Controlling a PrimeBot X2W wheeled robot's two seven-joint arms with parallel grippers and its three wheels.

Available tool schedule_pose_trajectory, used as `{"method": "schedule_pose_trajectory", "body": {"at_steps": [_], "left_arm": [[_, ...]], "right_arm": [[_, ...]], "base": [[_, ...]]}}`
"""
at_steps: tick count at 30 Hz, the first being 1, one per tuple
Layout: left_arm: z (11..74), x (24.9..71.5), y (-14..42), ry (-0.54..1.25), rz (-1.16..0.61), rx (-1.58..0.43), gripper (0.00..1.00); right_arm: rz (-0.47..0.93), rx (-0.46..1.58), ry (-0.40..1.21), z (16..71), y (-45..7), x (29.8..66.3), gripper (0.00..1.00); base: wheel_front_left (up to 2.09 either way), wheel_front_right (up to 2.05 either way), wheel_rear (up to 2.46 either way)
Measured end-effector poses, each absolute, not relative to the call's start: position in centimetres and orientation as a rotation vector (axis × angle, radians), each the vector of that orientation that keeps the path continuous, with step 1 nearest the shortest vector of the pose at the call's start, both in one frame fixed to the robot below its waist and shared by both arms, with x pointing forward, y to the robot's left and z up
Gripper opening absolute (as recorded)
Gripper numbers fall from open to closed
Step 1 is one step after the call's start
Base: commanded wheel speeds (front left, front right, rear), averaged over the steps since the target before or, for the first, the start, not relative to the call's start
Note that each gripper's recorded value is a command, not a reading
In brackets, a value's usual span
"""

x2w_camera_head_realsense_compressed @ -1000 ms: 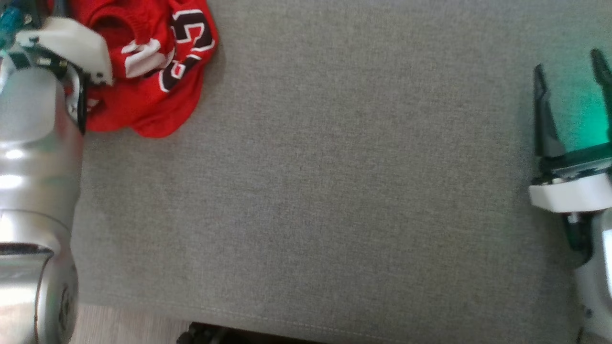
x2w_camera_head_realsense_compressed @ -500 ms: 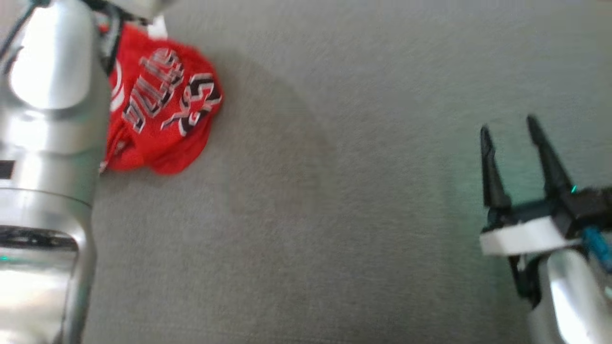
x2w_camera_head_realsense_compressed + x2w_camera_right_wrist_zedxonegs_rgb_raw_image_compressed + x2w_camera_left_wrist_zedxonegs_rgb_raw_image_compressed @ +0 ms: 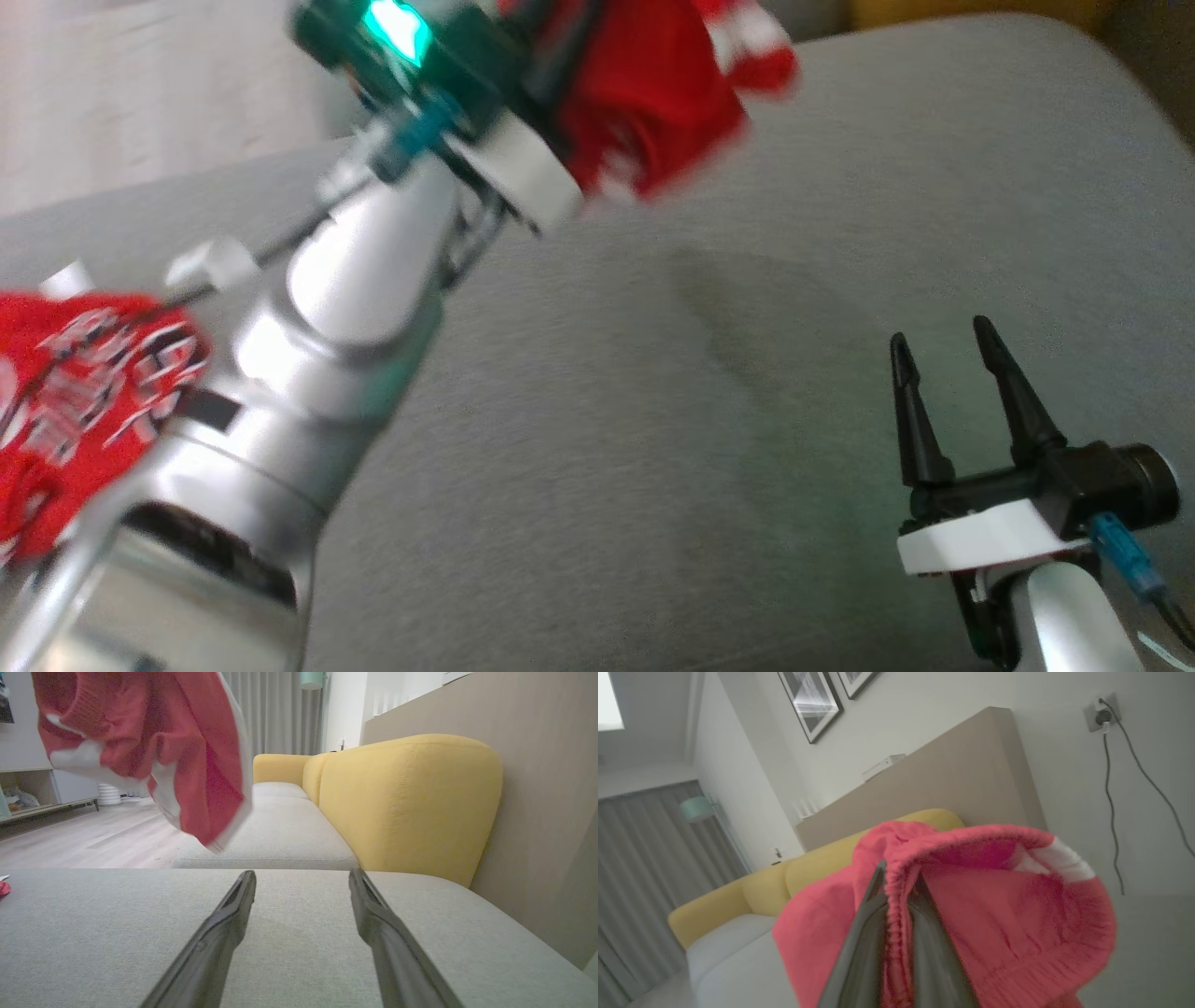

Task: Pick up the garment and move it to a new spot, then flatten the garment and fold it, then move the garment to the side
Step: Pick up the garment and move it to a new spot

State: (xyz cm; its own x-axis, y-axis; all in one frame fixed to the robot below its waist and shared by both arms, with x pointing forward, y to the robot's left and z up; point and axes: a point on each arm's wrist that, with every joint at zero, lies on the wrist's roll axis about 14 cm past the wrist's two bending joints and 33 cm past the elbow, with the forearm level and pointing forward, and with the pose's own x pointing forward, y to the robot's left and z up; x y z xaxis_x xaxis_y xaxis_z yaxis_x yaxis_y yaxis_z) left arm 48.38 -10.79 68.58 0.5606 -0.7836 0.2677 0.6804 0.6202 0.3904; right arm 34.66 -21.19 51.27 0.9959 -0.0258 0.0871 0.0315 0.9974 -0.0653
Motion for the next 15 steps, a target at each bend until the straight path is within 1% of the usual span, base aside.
{"method": "schedule_pose_trajectory", "body": {"at_steps": [4,8,9,10,13,15], "left_arm": [[62.9,44.9,-16.1,-0.347,-1.065,0.276,0.0],[54.6,41.9,-18.0,-0.23,-1.208,0.379,0.0],[52.7,41.7,-17.8,-0.193,-1.211,0.371,0.07],[50.8,41.6,-17.4,-0.151,-1.202,0.367,0.99],[45.7,41.1,-15.4,-0.018,-1.147,0.337,1.0],[44.2,40.7,-14.1,0.059,-1.077,0.252,1.0]], "right_arm": [[-0.108,-0.062,-0.084,51.4,-23.3,32.8,1.0],[-0.135,-0.038,-0.05,50.4,-23.8,32.2,1.0],[-0.132,-0.034,-0.038,50.1,-23.7,32.4,1.0],[-0.13,-0.032,-0.025,49.7,-23.6,32.5,1.0],[-0.139,-0.035,0.001,49.0,-23.8,32.7,1.0],[-0.137,-0.032,0.014,48.6,-23.8,32.7,1.0]], "base": [[0.0,0.0,0.0],[0.0,0.0,0.0],[0.0,0.0,0.0],[0.0,0.0,0.0],[0.0,0.0,0.0],[0.0,0.0,0.0]]}}
